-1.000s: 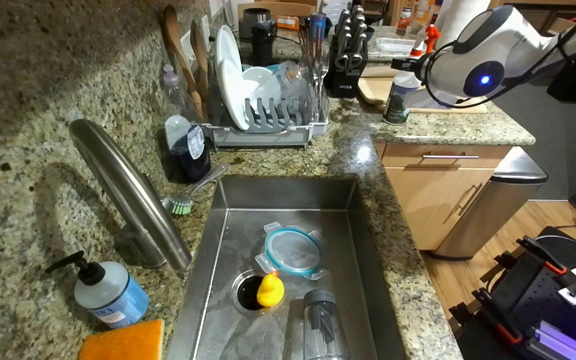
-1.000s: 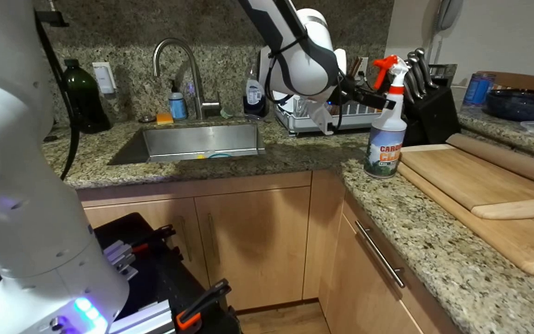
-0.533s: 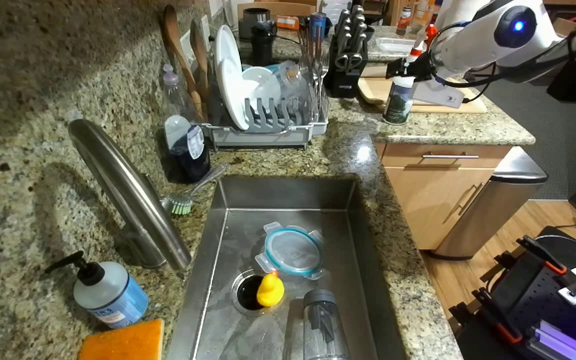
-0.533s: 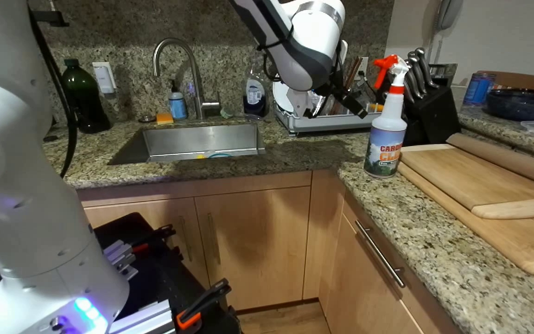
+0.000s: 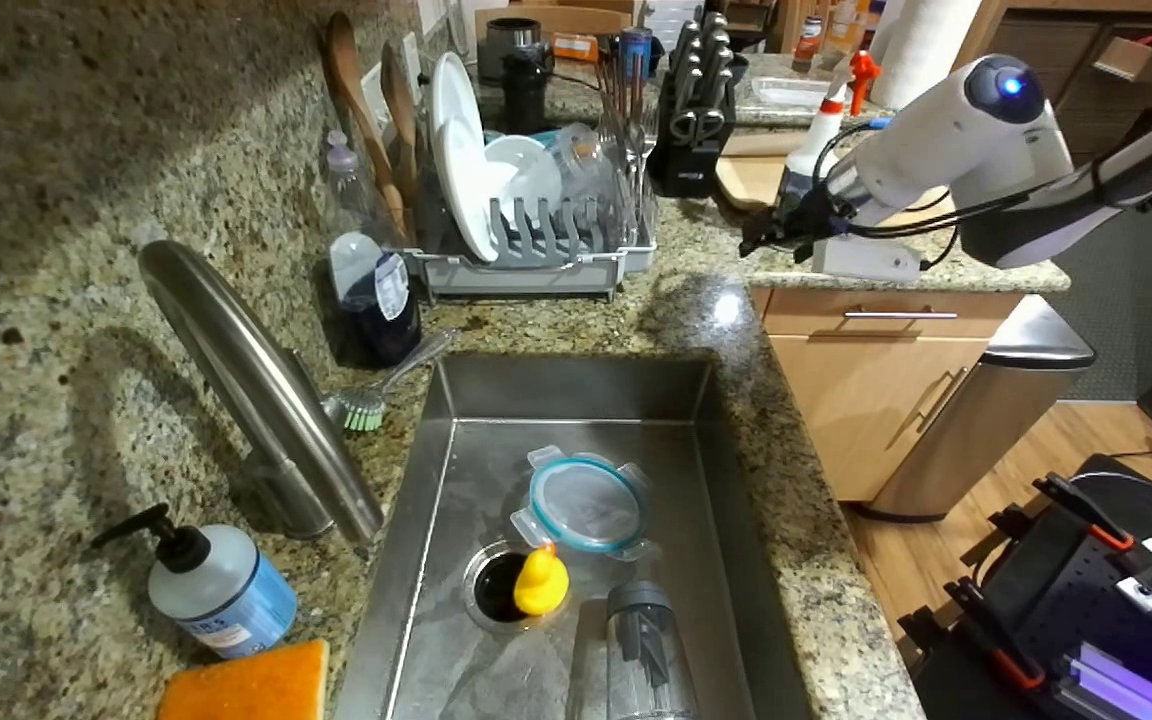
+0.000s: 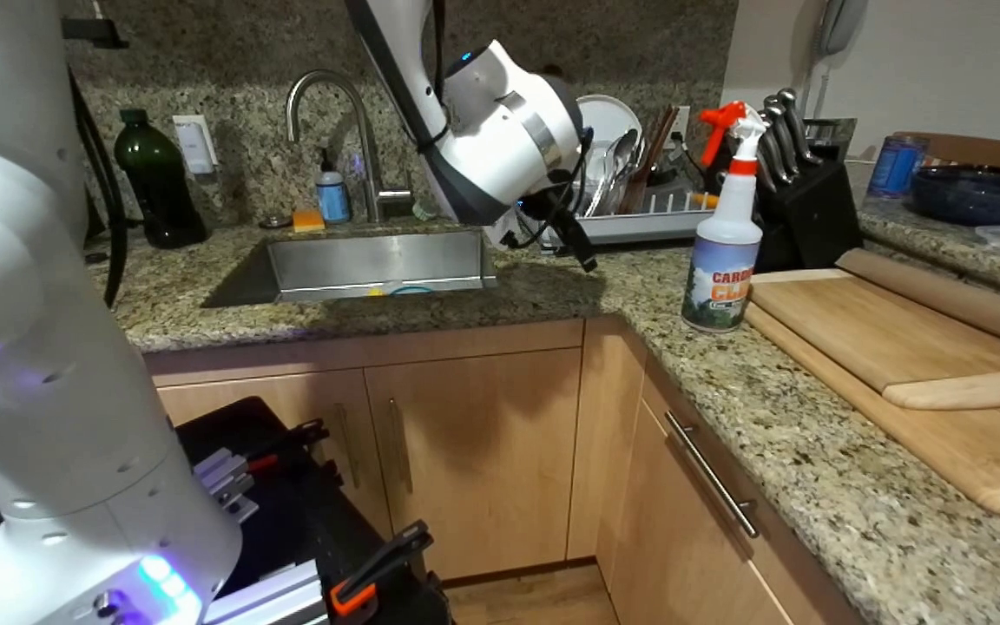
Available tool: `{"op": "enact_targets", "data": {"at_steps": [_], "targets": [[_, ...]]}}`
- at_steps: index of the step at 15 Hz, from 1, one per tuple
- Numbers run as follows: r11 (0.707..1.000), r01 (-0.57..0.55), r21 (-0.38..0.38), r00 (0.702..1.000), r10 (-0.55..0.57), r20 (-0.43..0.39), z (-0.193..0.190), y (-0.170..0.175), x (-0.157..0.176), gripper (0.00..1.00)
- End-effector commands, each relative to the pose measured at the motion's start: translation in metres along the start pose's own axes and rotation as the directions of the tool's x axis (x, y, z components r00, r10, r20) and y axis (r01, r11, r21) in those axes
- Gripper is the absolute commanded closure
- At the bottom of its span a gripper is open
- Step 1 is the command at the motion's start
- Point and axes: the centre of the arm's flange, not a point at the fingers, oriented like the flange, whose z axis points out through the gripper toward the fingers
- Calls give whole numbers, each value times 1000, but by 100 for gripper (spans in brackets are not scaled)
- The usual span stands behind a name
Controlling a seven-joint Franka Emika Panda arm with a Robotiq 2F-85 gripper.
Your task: Move the spray bottle to the left, open the faucet
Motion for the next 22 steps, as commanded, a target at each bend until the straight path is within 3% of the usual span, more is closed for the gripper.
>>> {"op": "enact_targets", "data": {"at_steps": [1, 4, 6, 10, 12, 13, 16, 17, 19, 22], "targets": [[986, 152, 72, 982, -159, 98, -35, -71, 10, 0], [933, 312, 180, 948, -319, 8, -77, -126, -15, 0], [891, 378, 251, 926, -369, -86, -112, -152, -17, 0], [855, 357, 375, 932, -304, -195, -172, -183, 0, 0], [856, 399, 327, 904, -308, -298, -174, -178, 5, 0], [861, 369, 350, 925, -303, -230, -166, -192, -13, 0], [868, 374, 327, 916, -289, -280, -180, -182, 9, 0], [886, 330, 325, 931, -248, -269, -175, -171, 11, 0], [862, 280, 422, 958, -225, -176, -150, -164, 23, 0], [804, 292, 518, 955, -273, -114, -93, -193, 23, 0]]}}
